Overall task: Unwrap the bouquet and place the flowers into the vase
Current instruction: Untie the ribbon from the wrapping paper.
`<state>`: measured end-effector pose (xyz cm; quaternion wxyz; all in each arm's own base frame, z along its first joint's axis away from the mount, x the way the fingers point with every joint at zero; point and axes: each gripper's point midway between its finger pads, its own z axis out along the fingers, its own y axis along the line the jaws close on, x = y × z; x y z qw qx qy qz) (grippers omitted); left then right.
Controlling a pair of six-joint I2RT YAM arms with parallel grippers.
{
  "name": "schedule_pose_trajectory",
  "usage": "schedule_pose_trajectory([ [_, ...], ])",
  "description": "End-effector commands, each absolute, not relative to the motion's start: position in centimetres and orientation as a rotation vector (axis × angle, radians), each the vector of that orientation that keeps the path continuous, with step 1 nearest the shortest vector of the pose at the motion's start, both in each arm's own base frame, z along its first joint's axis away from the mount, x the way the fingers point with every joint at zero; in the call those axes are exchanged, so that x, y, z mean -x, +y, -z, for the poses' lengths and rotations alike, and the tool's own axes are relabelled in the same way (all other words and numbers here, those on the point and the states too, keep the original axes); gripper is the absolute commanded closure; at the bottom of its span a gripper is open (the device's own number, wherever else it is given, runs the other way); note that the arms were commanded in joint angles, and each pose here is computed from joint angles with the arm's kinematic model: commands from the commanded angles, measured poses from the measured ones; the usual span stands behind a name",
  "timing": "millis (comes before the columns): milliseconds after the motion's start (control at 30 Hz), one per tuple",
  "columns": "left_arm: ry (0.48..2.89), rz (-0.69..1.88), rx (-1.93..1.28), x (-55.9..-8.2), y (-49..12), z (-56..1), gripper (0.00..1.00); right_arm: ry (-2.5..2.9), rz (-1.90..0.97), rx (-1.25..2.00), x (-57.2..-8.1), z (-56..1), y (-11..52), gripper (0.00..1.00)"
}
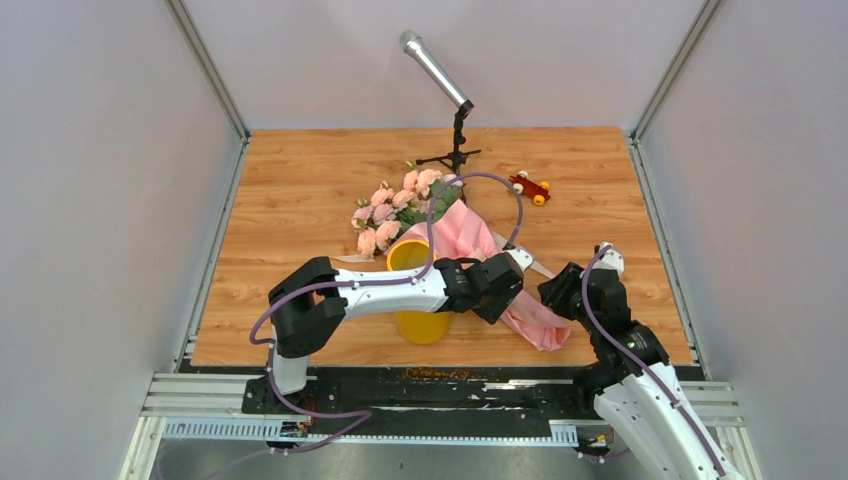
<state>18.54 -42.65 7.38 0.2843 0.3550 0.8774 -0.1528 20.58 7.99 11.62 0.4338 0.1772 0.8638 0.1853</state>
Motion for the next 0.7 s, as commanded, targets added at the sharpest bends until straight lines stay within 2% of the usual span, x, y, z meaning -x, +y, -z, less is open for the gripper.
schedule_pose_trajectory([
  [0,2.312,0.483,-0.921,-18.9,-43.6,-8.8,0.47,2.104,-0.502,-0.441,-21.3,-12.6,8.4,0.65],
  [67,2.292,0.513,-0.940,-18.7,-44.1,-9.8,0.47,2.100,-0.532,-0.416,-21.4,-13.0,8.9,0.63],
  [200,2.220,0.554,-0.955,-19.2,-45.2,-13.5,0.45,2.100,-0.641,-0.302,-21.7,-14.1,11.1,0.51],
  [533,2.147,0.548,-1.000,-19.6,-44.8,-18.0,0.43,2.173,-0.831,-0.136,-22.9,-14.4,15.3,0.55],
  [667,2.150,0.585,-0.996,-19.8,-44.3,-18.9,0.42,2.181,-0.828,-0.131,-24.0,-14.1,15.7,0.51],
])
